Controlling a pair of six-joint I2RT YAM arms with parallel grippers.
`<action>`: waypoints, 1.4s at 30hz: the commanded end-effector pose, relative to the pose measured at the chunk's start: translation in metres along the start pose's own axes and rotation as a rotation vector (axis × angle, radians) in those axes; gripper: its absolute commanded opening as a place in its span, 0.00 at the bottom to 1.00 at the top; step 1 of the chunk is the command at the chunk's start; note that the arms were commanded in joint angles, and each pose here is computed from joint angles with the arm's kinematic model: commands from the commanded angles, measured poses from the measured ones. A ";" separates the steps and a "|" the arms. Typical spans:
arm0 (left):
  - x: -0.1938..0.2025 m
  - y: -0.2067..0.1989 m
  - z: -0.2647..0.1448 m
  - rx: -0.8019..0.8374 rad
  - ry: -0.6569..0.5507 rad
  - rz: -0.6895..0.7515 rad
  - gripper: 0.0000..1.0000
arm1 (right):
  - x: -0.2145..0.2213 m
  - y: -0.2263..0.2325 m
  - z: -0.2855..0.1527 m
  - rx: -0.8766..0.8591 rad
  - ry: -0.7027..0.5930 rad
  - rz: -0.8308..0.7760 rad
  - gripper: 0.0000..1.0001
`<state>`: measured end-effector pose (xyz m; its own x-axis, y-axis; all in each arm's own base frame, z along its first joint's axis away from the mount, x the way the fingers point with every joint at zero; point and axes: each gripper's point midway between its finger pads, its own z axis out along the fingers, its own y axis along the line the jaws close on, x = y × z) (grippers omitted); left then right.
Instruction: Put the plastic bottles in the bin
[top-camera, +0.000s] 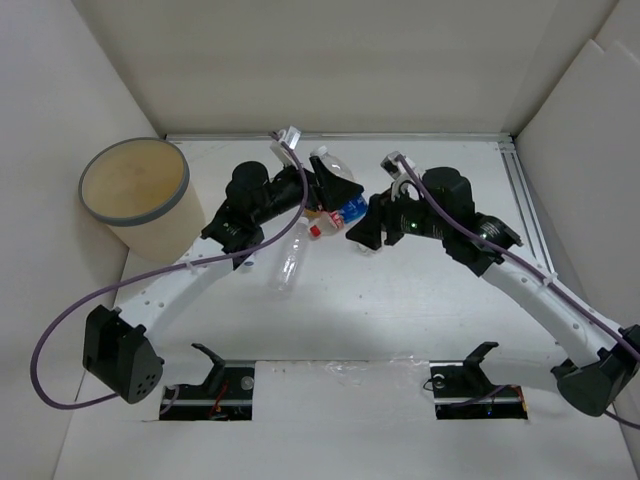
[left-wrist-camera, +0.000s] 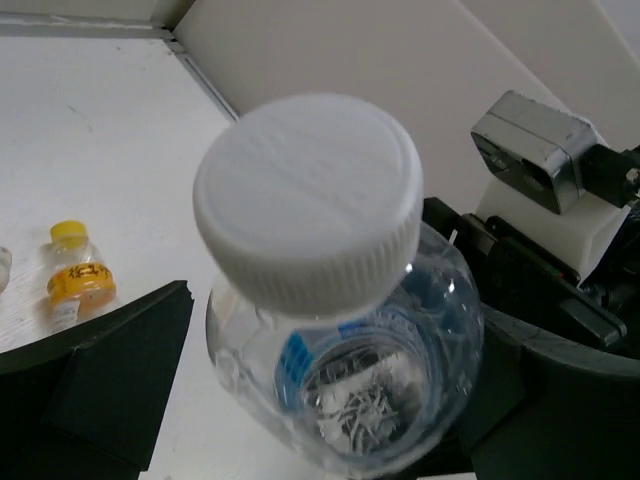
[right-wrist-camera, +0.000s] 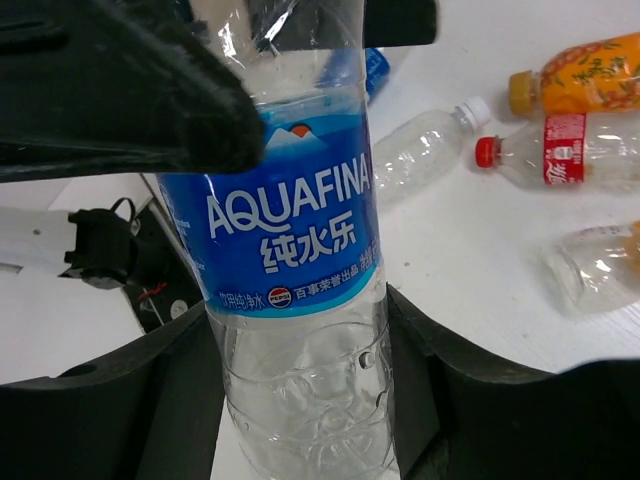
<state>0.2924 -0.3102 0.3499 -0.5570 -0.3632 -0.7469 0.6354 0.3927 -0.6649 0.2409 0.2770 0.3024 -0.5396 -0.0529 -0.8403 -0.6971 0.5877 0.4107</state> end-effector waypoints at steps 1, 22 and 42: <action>-0.027 -0.025 0.007 0.105 -0.091 0.027 1.00 | -0.034 0.039 -0.007 -0.161 -0.102 -0.090 0.00; -0.287 0.114 -0.162 -1.086 -0.662 0.119 0.00 | -0.033 -0.106 0.012 0.264 -0.133 0.105 1.00; -0.243 0.240 -0.397 -1.599 -0.853 -0.152 0.43 | -0.006 -0.156 0.036 0.368 -0.058 0.166 1.00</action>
<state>0.3684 0.2248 0.3365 0.1206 -0.5714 -0.8118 -0.8205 0.4029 -0.4056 0.3548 0.2212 0.2178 -0.6514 0.0664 -0.7558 -0.4020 0.8147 0.4180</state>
